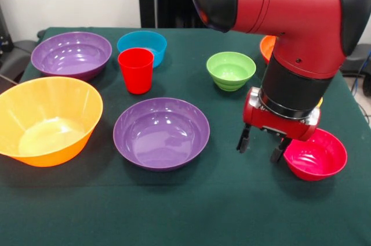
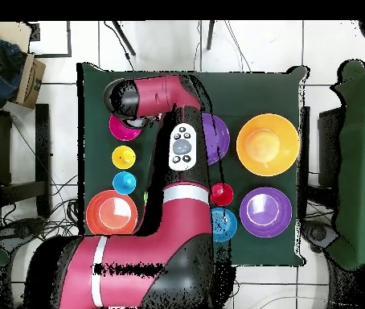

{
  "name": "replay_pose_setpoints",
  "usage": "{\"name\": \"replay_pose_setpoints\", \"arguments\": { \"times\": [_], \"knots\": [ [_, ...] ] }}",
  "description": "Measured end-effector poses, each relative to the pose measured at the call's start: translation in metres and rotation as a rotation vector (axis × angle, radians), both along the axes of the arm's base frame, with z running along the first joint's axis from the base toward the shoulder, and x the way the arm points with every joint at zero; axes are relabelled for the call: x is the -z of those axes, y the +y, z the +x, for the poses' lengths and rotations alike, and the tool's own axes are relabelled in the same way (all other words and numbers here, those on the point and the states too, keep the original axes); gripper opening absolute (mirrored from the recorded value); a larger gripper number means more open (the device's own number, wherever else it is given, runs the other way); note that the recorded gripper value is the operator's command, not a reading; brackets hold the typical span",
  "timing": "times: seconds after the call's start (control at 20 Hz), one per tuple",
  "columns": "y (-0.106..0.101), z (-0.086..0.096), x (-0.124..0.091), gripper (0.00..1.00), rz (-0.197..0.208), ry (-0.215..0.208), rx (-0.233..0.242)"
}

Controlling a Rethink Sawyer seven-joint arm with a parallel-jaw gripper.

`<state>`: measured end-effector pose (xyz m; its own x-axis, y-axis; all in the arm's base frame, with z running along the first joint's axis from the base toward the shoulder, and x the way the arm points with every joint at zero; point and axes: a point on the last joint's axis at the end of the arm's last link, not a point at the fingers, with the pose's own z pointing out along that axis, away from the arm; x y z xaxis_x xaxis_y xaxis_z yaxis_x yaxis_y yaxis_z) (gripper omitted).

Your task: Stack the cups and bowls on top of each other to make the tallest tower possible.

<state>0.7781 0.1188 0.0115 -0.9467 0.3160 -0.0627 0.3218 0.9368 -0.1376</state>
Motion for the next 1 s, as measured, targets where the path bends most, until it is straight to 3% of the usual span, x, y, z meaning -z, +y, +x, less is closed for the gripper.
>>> {"name": "replay_pose_setpoints", "arguments": {
  "times": [0.35,1.0],
  "knots": [
    [0.013,-0.002,0.000,1.00,0.000,0.000,-0.017],
    [0.014,-0.002,-0.002,1.00,0.000,-0.002,-0.018]
  ]
}}
